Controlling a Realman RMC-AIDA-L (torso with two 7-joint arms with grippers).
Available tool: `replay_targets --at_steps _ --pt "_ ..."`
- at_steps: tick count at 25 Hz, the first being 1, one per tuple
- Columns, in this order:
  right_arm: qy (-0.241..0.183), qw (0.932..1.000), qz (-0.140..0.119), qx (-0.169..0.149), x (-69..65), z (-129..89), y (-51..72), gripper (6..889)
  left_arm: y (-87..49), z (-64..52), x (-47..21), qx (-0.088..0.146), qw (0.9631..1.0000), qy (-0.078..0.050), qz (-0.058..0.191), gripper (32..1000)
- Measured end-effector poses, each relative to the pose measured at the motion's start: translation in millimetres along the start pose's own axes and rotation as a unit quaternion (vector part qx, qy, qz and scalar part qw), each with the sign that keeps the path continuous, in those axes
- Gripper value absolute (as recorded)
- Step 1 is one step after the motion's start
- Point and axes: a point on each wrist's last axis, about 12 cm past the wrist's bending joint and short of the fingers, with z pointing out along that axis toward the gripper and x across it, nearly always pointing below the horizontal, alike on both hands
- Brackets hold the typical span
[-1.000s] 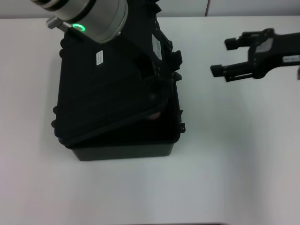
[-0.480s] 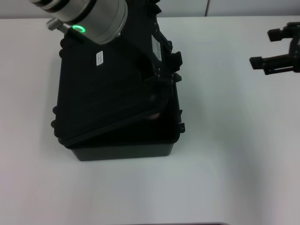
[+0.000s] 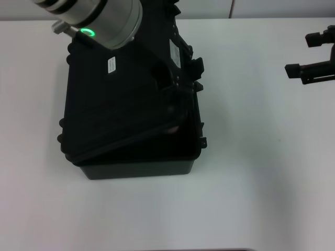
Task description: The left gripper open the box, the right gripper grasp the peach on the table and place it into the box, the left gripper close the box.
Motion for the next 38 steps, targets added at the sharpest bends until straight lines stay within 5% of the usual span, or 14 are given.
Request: replay_targets --at_steps 12,19,38 --pt "0.000 1.0000 0.001 0.000 -0.1 -0.3 -0.9 852 0.3 -8.5 -0.9 0.015 0.9994 -0.030 -0.010 540" --pt "-0.002 1.0000 0.004 0.004 0.8 -2.1 -2.4 852 -0.8 -8.5 -1.8 0.023 0.9993 -0.026 -0.010 679" --pt "-0.003 1.0000 -0.001 -0.002 -0.8 -1.9 -1.4 852 -1.3 -8.0 -1.4 0.027 0.9994 -0.021 -0.011 768"
